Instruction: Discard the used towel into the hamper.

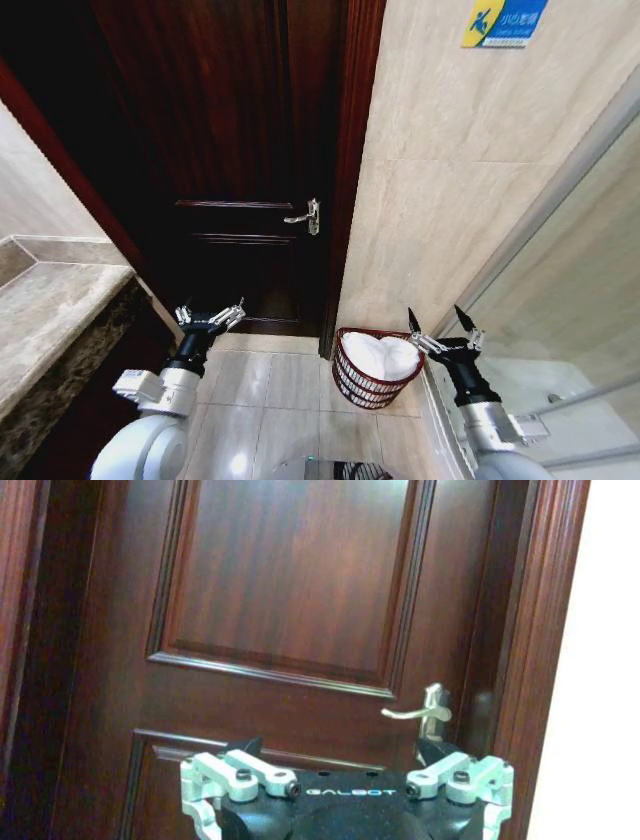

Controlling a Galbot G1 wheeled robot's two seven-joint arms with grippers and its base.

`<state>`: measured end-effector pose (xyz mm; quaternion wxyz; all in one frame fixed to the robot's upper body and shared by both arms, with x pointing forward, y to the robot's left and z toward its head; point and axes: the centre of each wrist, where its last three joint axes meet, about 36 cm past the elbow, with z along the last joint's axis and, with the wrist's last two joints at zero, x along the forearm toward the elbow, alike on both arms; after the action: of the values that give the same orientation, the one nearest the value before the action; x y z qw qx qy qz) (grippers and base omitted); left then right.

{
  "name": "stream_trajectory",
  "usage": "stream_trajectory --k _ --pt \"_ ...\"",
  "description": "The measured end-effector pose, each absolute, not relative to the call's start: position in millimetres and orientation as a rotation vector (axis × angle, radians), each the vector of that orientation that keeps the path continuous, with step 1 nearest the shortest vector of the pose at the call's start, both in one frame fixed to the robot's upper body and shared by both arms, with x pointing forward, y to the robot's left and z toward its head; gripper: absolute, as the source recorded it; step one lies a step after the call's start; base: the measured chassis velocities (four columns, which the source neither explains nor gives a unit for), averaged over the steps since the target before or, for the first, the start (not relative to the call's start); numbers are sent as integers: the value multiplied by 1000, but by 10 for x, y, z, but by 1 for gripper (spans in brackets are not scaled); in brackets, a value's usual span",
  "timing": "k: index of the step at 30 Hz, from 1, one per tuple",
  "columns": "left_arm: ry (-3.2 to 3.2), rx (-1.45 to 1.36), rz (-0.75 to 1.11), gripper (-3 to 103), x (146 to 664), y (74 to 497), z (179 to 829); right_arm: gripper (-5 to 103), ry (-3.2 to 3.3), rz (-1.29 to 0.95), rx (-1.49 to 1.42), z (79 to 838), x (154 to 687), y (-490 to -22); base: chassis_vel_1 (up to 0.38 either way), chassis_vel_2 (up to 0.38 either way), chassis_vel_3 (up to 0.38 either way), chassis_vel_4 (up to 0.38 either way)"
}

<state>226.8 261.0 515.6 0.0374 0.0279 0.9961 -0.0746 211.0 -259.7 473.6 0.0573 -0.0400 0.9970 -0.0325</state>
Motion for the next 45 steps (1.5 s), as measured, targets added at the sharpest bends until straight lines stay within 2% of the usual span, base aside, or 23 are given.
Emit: stream_trajectory --k 45 --pt "3057 86 -229 100 2268 2610 5156 100 3023 -98 -121 4736 2111 -2597 52 -50 -57 56"
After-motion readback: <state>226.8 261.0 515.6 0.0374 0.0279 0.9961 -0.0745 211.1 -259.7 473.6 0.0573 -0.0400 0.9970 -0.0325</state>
